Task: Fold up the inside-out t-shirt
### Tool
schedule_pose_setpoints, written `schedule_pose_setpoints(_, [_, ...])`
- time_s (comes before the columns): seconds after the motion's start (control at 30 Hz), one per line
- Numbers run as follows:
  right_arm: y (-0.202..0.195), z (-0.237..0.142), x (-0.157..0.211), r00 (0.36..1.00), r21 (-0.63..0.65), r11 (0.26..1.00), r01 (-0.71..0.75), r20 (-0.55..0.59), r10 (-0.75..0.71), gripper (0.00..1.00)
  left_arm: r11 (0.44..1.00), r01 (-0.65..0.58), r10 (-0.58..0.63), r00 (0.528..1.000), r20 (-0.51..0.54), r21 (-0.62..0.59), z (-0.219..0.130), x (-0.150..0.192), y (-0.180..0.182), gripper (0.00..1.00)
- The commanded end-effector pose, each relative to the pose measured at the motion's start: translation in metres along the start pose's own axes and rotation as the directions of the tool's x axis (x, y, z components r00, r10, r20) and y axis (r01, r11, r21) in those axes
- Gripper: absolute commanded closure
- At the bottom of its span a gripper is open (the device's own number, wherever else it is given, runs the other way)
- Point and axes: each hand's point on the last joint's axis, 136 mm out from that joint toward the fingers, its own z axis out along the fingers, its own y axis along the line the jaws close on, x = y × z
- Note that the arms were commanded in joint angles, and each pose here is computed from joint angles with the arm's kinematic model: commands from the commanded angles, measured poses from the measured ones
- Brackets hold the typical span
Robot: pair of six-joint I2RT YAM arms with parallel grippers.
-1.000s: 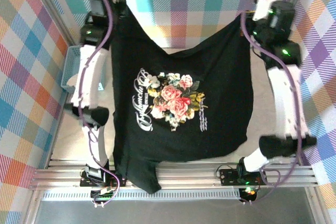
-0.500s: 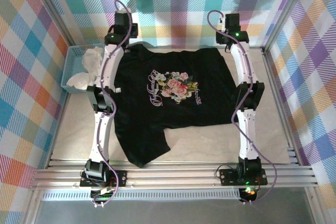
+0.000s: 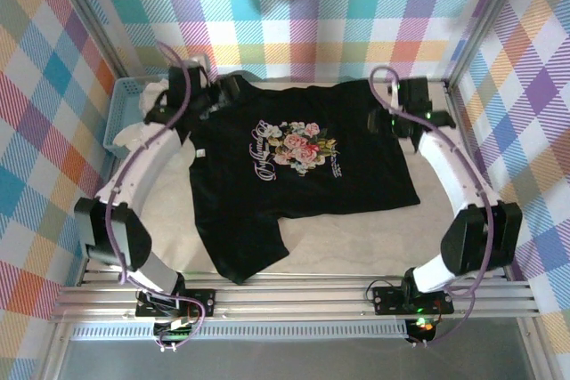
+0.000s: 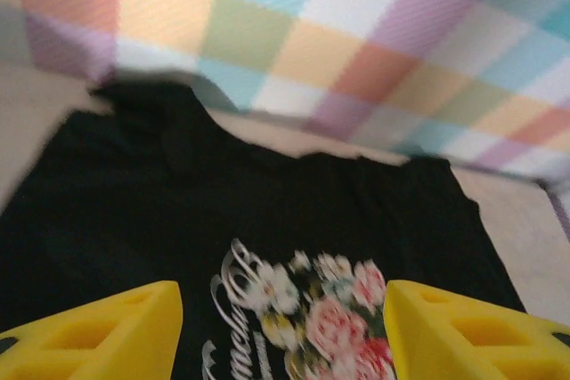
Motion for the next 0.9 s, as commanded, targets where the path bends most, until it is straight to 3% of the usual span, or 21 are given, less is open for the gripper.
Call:
schedule_pose_setpoints(0.0, [-0.043, 0.018, 0.077, 0.962, 0.099, 0.972, -0.215, -0.153, 0.228, 0.47, 0.996, 0.057, -0.05, 0.993, -0.104, 0.064, 0.001, 0.065, -0.01, 0.38])
schedule_pose_setpoints(0.1, [-0.075, 0.018, 0.118, 0.905, 0.139, 0.921, -0.363, -0.185, 0.384, 0.46, 0.995, 0.067, -0.053, 0.984, -0.172, 0.077, -0.009, 0.116, -0.008, 0.38])
schedule_pose_setpoints(0.3, [-0.119, 0.025, 0.164, 0.845, 0.319, 0.858, -0.402, -0.232, 0.482, 0.46, 0.996, 0.055, -0.032, 0.96, -0.277, 0.076, -0.024, 0.18, 0.0, 0.37])
schedule_pose_setpoints(0.7, [-0.144, 0.049, 0.169, 0.804, 0.385, 0.818, -0.427, -0.252, 0.538, 0.47, 0.996, 0.019, 0.011, 0.942, -0.335, 0.087, -0.02, 0.203, 0.002, 0.36])
schedule_pose_setpoints(0.87, [-0.146, 0.059, 0.172, 0.794, 0.379, 0.817, -0.434, -0.267, 0.546, 0.54, 0.997, 0.016, 0.012, 0.938, -0.347, 0.078, -0.02, 0.206, 0.004, 0.36])
